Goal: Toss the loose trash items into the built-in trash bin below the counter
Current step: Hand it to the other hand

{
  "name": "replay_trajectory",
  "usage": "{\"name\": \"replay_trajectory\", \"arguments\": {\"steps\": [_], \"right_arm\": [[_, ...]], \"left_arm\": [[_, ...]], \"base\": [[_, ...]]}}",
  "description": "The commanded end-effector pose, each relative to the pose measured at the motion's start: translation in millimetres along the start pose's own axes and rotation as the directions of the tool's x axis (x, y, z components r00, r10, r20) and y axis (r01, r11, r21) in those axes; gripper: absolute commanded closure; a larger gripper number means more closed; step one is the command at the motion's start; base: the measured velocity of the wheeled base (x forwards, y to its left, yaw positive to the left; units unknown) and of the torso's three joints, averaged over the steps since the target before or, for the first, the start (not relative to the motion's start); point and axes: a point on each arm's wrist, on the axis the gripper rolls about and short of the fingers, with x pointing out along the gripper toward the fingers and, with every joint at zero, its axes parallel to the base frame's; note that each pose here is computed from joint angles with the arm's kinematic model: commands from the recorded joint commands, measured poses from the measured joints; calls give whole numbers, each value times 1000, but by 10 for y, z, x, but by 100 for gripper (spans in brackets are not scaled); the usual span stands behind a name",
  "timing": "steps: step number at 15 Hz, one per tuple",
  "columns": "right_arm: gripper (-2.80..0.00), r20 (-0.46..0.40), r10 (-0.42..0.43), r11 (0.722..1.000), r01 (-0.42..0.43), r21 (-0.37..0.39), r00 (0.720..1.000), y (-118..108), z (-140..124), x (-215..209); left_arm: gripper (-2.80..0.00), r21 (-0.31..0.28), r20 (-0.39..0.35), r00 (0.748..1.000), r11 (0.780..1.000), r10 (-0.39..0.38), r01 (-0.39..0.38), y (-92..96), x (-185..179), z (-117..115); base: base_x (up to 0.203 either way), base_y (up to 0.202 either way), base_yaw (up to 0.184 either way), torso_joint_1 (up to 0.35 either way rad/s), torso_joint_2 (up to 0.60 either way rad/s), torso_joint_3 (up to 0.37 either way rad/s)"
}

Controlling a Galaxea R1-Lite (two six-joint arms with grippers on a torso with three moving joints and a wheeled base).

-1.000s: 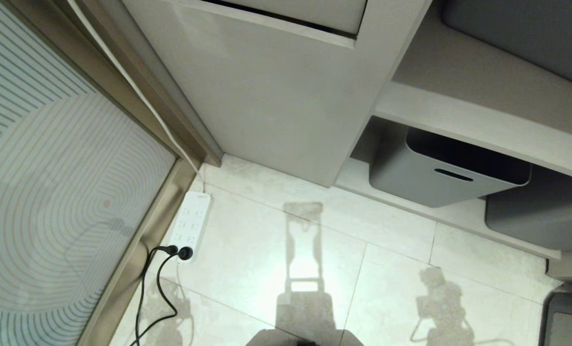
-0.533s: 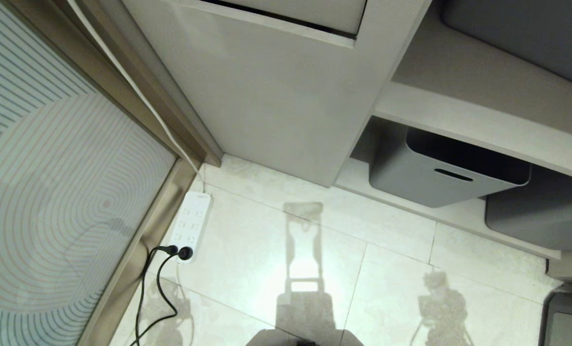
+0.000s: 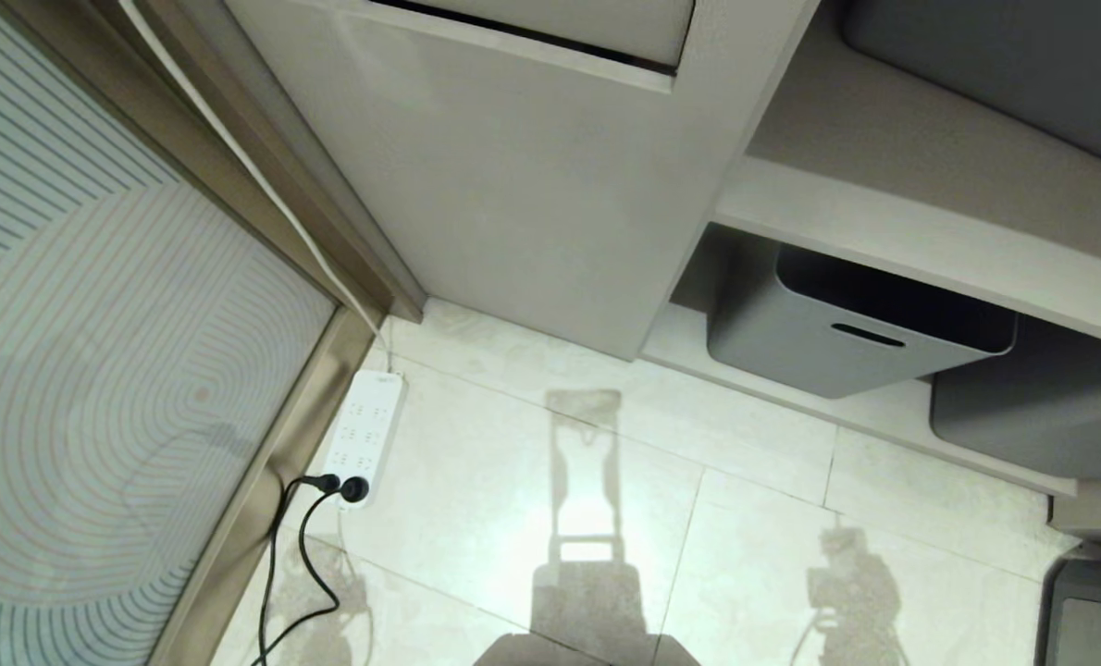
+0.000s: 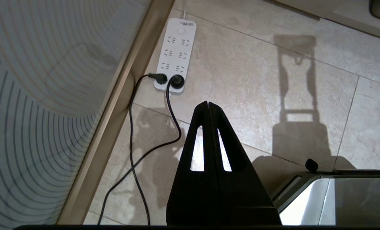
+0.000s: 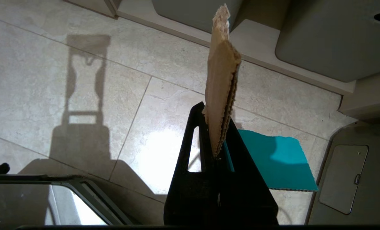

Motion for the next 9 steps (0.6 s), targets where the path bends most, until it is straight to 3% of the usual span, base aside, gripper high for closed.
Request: {"name": "replay_trajectory", "arguments": {"steps": [1, 9], "right_arm": [[0, -1, 0, 1000, 0, 8, 1000, 0, -2, 2], [0, 0, -3, 1000, 3, 27, 1000, -1, 0, 2]], "left_arm": [[0, -1, -1, 1000, 1000, 0, 0, 0, 2, -2], [0, -4, -1, 1000, 1000, 0, 0, 0, 2, -2]], "base": [[0, 0, 0, 0, 0, 0], [0, 7, -140, 2, 0, 4]]}}
